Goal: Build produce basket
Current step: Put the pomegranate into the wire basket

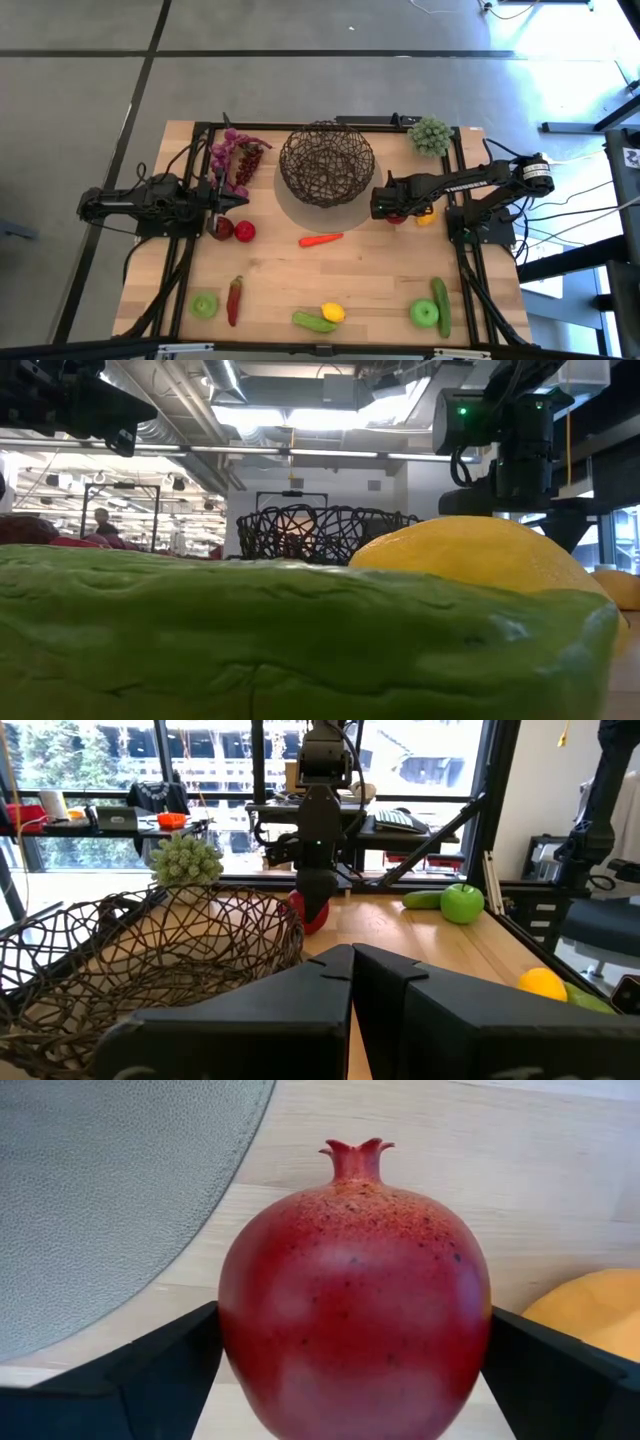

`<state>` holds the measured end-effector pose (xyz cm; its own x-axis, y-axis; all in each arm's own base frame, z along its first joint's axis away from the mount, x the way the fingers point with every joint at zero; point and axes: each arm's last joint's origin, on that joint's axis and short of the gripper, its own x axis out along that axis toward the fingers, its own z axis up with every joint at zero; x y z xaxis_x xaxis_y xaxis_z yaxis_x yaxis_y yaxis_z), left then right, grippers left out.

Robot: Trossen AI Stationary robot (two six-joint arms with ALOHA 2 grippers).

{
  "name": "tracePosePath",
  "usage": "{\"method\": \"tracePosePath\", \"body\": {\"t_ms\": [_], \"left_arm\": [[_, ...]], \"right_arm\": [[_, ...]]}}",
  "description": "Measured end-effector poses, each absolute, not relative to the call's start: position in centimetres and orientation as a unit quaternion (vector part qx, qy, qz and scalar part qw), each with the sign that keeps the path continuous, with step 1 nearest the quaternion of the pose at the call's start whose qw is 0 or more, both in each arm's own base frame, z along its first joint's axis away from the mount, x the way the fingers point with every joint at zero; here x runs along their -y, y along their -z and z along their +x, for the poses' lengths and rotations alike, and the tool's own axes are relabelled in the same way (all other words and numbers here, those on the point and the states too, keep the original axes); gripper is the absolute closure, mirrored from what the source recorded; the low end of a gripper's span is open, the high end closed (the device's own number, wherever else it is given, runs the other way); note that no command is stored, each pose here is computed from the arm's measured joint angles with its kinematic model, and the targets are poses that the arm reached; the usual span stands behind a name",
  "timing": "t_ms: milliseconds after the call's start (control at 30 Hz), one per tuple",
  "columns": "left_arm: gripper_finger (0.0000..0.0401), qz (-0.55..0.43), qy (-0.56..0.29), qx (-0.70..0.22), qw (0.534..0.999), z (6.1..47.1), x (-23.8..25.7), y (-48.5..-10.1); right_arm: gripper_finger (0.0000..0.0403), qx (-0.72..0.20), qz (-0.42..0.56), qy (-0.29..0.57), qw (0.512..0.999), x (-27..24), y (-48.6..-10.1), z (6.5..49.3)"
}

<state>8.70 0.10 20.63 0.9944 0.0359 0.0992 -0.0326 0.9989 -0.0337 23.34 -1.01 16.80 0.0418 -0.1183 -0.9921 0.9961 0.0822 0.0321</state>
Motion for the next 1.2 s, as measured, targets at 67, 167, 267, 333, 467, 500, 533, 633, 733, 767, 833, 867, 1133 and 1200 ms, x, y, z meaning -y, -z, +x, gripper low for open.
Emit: {"method": "tracePosePath", "body": {"t_ms": [67, 167, 267, 333, 467, 500, 533, 633, 733, 767, 833, 867, 1133, 1200], "left_arm": [[0.0401, -0.016, -0.017, 0.05, 0.998, 8.71, -0.1, -20.63], [0.0401, -0.016, -0.017, 0.05, 0.998, 8.71, -0.1, -20.63], [0.0401, -0.016, -0.017, 0.05, 0.998, 8.7, -0.1, -20.63], [0.0401, -0.016, -0.017, 0.05, 0.998, 8.71, -0.1, -20.63], [0.0401, -0.016, -0.017, 0.05, 0.998, 8.7, -0.1, -20.63], [0.0401, -0.016, -0.017, 0.05, 0.998, 8.71, -0.1, -20.63], [0.0401, -0.016, -0.017, 0.05, 0.998, 8.7, -0.1, -20.63], [0.0401, -0.016, -0.017, 0.05, 0.998, 8.7, -0.1, -20.63], [0.0401, -0.016, -0.017, 0.05, 0.998, 8.7, -0.1, -20.64], [0.0401, -0.016, -0.017, 0.05, 0.998, 8.7, -0.1, -20.64], [0.0401, -0.016, -0.017, 0.05, 0.998, 8.7, -0.1, -20.63], [0.0401, -0.016, -0.017, 0.05, 0.998, 8.7, -0.1, -20.63], [0.0401, -0.016, -0.017, 0.05, 0.998, 8.7, -0.1, -20.63], [0.0401, -0.016, -0.017, 0.05, 0.998, 8.7, -0.1, -20.63]], "right_arm": [[0.0016, -0.478, 0.457, 0.5, 0.558, 1.01, -16.8, 23.35], [0.0027, -0.478, 0.457, 0.501, 0.559, 1.02, -16.8, 23.35], [0.0035, -0.477, 0.457, 0.501, 0.559, 1.02, -16.8, 23.35], [0.0038, -0.477, 0.458, 0.501, 0.558, 1.02, -16.8, 23.35], [0.0039, -0.477, 0.458, 0.502, 0.558, 1.02, -16.8, 23.34], [0.0039, -0.477, 0.458, 0.502, 0.558, 1.02, -16.8, 23.33], [0.0039, -0.477, 0.457, 0.502, 0.557, 1.03, -16.8, 23.32], [0.0039, -0.479, 0.457, 0.503, 0.556, 1.05, -16.78, 23.29], [0.0039, -0.48, 0.456, 0.504, 0.555, 1.05, -16.78, 23.25], [0.0039, -0.48, 0.456, 0.504, 0.555, 1.05, -16.78, 23.25], [0.0039, -0.48, 0.456, 0.504, 0.555, 1.05, -16.78, 23.24], [0.0039, -0.48, 0.455, 0.504, 0.555, 1.05, -16.78, 23.24], [0.0039, -0.482, 0.453, 0.505, 0.555, 1.05, -16.76, 23.19], [0.0039, -0.482, 0.452, 0.505, 0.555, 1.05, -16.76, 23.18]]}}
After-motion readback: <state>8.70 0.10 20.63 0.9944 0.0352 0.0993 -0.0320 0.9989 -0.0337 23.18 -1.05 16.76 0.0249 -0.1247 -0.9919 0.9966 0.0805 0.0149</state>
